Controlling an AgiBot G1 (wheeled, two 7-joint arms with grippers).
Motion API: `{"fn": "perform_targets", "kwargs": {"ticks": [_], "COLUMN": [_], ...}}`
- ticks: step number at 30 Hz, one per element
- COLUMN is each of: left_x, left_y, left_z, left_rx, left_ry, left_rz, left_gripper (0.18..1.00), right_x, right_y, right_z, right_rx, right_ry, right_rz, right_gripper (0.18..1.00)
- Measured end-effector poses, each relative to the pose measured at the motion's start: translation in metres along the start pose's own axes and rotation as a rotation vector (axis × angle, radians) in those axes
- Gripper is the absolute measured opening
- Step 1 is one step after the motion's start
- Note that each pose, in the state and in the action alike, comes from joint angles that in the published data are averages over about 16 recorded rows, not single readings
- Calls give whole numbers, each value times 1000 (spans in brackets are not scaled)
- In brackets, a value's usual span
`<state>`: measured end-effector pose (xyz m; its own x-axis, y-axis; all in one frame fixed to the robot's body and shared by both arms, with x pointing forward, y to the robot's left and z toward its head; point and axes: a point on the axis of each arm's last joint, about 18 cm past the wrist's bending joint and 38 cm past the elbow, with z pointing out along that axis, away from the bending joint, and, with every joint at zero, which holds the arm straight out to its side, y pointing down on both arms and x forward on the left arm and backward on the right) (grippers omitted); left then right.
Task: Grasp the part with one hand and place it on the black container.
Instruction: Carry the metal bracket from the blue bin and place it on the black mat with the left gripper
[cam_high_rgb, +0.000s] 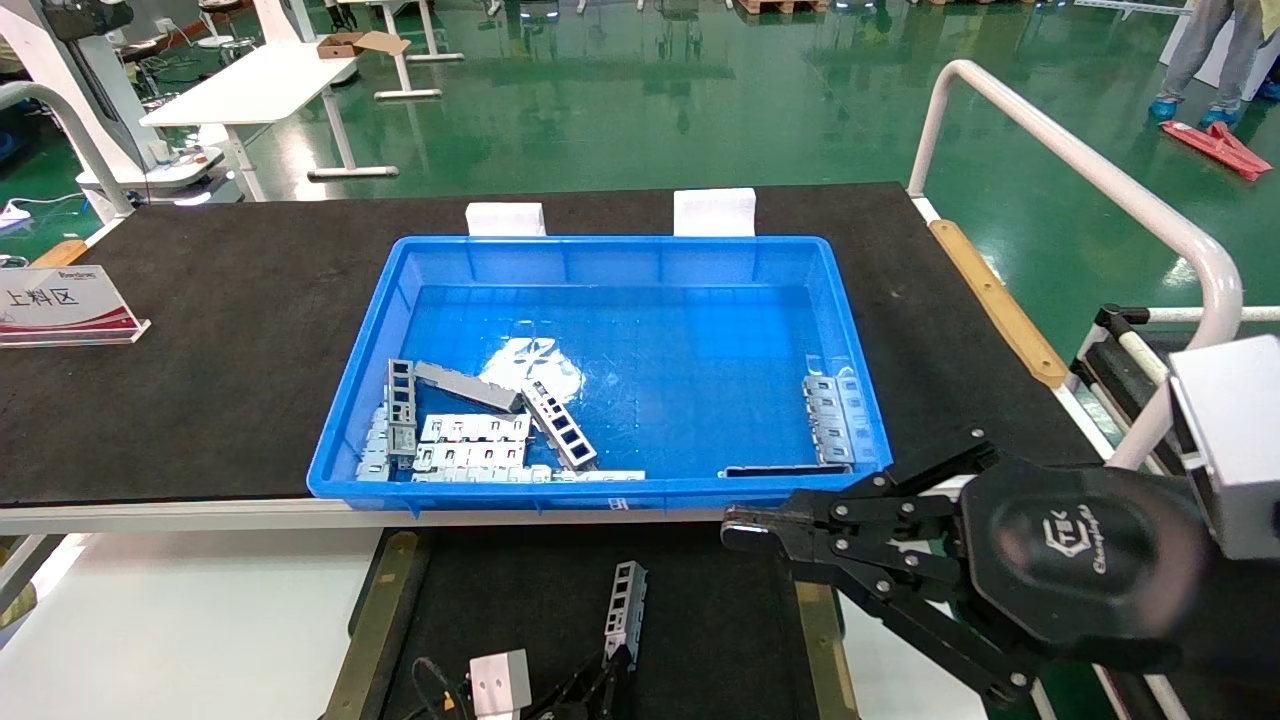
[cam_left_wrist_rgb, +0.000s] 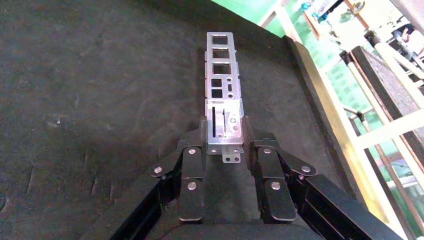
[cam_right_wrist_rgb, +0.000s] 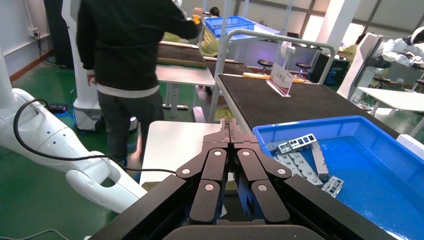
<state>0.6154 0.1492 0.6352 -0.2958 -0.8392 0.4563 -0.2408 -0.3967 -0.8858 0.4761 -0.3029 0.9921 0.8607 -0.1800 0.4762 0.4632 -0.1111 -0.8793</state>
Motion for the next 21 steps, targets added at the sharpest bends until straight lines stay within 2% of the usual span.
{"fn": "perform_targets", "kwargs": {"ticks": [14,21], "left_x": [2,6], "left_y": [3,-1], "left_z": [1,0], "left_rx": [1,5], "left_ry": [1,22], "left_rz": [-10,26], "left_gripper": [335,380], "right_x": [0,0], "right_y": [0,0], "right_z": [0,0], "right_rx": [0,0], "right_ry": [0,0], "right_rz": [0,0], "right_gripper": [212,268]}}
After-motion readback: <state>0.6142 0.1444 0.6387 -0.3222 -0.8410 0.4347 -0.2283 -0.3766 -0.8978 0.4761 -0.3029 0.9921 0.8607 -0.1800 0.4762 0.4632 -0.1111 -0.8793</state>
